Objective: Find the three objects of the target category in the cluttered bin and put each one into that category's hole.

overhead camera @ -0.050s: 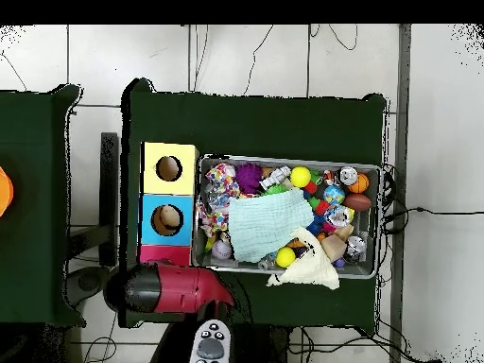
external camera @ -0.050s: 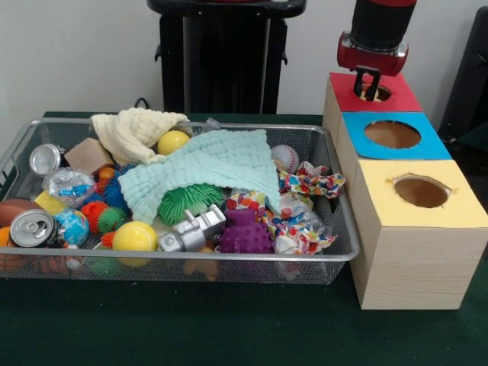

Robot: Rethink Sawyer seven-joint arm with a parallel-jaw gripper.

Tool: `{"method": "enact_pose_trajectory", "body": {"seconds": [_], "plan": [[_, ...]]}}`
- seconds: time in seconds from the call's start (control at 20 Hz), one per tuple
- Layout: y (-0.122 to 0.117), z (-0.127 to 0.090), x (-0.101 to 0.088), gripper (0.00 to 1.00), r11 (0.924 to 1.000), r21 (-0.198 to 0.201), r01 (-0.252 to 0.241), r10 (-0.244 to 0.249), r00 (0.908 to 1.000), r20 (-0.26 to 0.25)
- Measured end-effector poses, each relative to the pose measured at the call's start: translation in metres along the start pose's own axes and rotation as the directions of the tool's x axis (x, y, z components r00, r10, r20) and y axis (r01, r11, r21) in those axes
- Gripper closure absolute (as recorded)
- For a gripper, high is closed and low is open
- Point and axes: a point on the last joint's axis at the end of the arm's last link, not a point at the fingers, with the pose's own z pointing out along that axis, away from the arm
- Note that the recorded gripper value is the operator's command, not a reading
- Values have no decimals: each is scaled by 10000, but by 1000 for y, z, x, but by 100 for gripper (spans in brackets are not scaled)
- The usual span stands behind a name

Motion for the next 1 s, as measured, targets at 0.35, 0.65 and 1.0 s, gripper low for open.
{"method": "enact_pose_trajectory", "body": {"seconds": [0.35,0.65,1.0], "plan": [[-2,-8,5,100,9993,-139,339,-334,9987,375],[-3,-7,8,100,9986,-139,513,-503,9968,622],[-3,-21,8,100,9975,-183,681,-662,9936,910]]}}
